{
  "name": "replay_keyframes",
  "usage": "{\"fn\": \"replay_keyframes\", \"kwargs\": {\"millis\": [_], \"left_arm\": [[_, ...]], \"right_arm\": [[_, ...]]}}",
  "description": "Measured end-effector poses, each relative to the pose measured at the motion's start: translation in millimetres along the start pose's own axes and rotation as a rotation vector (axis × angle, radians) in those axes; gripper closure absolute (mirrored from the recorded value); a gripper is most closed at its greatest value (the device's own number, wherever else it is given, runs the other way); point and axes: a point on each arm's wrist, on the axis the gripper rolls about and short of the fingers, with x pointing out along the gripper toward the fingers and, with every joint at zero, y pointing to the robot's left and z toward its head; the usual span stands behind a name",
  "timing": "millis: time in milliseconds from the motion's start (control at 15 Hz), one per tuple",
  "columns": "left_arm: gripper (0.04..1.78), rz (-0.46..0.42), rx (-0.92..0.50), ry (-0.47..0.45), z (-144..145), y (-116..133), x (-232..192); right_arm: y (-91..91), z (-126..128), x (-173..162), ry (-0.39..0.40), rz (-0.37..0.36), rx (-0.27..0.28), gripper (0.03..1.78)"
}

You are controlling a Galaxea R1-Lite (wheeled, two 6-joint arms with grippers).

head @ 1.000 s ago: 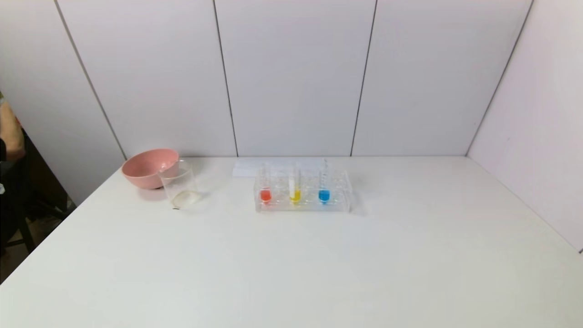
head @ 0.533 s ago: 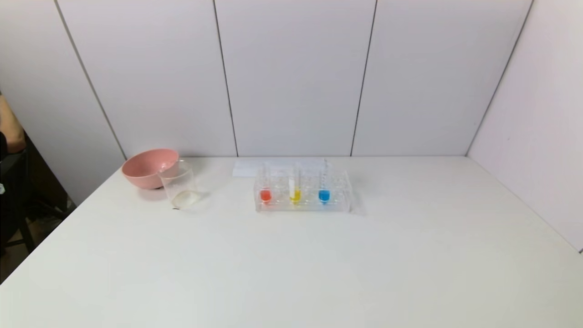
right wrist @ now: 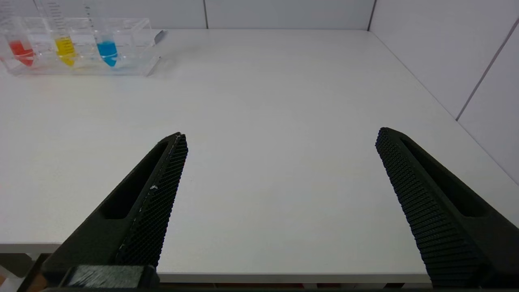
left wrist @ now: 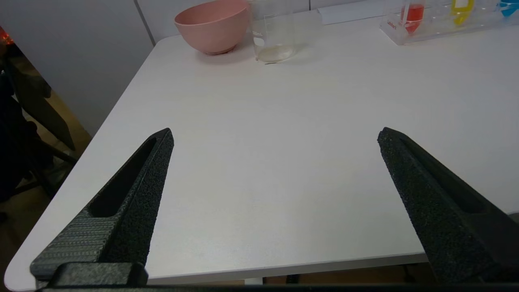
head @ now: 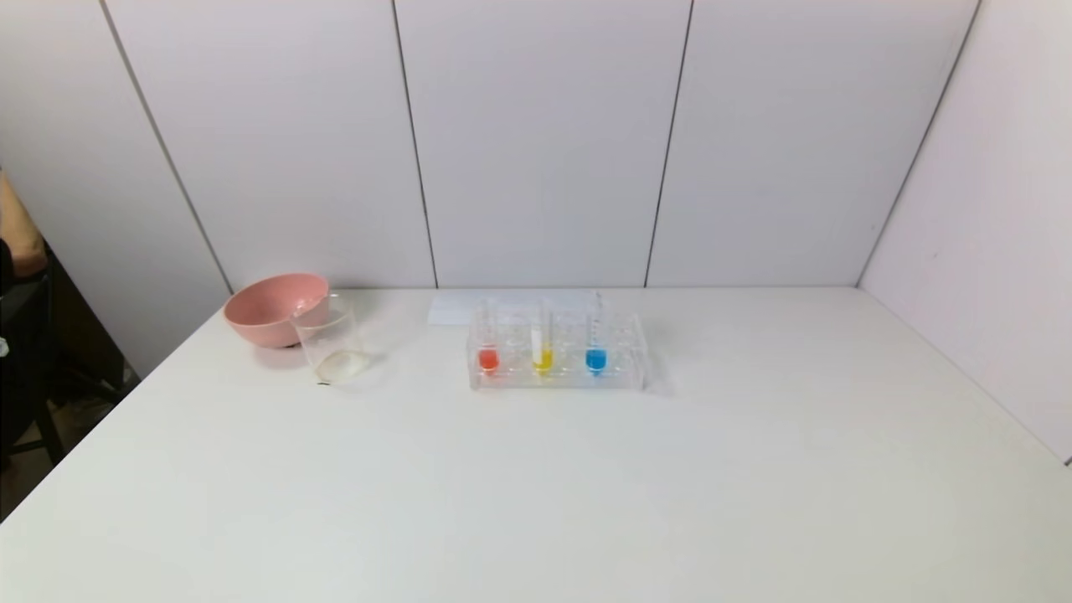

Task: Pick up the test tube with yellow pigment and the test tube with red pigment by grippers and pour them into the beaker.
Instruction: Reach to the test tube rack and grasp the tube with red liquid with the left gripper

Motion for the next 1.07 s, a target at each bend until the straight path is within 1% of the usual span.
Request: {"fn": "replay_keyframes", "kwargs": {"millis": [333,867,1067], "left_arm": [[0.06,0.006,-0.08,-0.011,1,0,0],[0.06,0.002,-0.135,-0.033,5,1,-1],[0.06,-0.03,-0.135,-0.042,15,1,-4]], "right_arm": [[0.0,0,0,0.0,0.0,0.0,0.11],[0.0,0,0,0.0,0.0,0.0,0.11],[0.0,0,0,0.0,0.0,0.0,0.11]]}}
